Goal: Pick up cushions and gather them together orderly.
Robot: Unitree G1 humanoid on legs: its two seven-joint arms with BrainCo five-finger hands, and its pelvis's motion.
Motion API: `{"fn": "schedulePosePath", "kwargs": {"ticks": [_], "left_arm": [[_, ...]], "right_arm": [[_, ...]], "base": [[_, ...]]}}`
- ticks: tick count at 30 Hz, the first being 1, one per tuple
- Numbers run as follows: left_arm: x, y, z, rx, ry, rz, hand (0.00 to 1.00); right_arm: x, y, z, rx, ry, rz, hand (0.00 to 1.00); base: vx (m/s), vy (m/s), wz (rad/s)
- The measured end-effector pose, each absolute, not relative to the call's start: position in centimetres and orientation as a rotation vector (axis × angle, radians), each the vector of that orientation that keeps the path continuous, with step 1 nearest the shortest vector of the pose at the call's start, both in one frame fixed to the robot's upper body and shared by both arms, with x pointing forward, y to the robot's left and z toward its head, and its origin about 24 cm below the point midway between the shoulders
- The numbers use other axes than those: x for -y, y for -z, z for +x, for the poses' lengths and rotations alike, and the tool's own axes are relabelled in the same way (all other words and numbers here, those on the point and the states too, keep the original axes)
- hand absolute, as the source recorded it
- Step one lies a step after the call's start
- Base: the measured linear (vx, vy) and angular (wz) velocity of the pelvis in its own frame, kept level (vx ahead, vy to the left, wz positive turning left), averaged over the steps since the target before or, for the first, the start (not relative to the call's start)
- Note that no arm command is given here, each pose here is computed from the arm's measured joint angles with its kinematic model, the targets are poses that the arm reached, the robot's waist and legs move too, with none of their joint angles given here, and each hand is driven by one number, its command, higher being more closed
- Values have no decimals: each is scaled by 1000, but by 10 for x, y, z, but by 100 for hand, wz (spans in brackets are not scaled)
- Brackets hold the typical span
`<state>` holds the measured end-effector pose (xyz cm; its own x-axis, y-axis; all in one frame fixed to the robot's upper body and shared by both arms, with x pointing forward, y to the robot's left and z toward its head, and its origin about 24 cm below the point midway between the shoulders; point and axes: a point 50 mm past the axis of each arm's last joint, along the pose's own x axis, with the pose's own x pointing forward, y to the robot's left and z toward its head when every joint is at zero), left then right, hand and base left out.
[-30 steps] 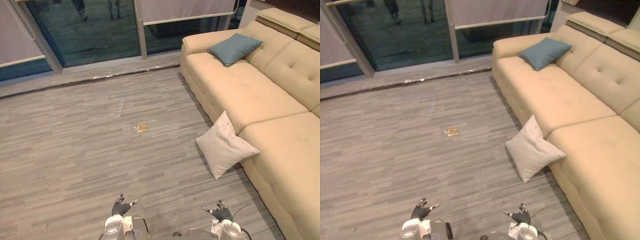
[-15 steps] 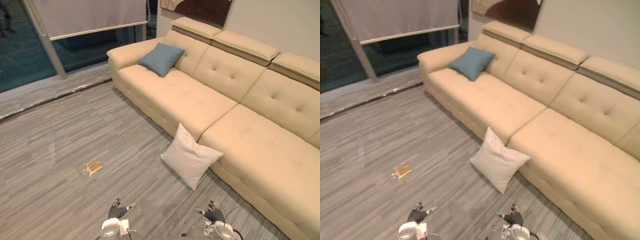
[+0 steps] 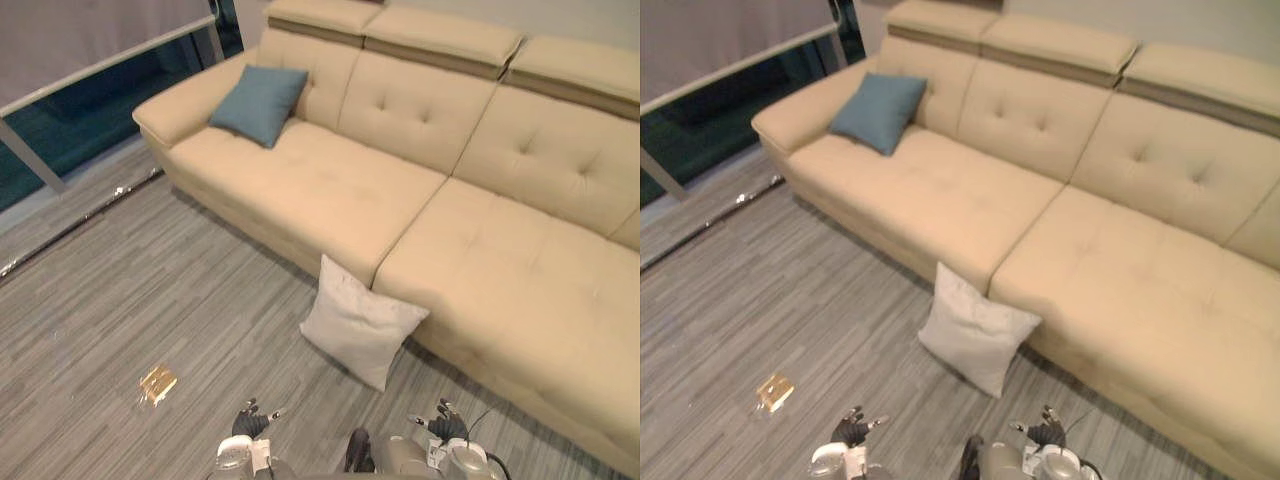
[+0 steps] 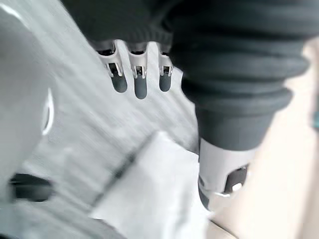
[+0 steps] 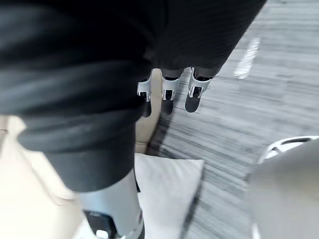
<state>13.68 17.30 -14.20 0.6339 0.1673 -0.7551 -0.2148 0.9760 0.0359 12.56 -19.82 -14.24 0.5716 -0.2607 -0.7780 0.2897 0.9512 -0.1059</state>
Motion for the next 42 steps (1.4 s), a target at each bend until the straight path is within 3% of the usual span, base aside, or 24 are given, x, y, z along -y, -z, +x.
{"fn": "schedulePosePath", "kwargs": {"ticks": [20, 31, 34, 42], "left_arm": [[-188, 144, 132, -882, -270, -23, 0], [-187, 147, 126, -907, -296, -22, 0], [-191, 142, 137, -863, -321, -36, 0], [-219, 88, 218, -562, -379, 5, 0]], "right_arm": [[168, 146, 125, -926, 295, 78, 0], [200, 152, 103, -975, 477, 84, 0], [201, 147, 114, -930, 500, 107, 0], [209, 93, 206, -589, 462, 101, 0]], "base": [[223, 178, -84], [-37, -51, -8], [-146, -2, 6], [-294, 20, 17]]}}
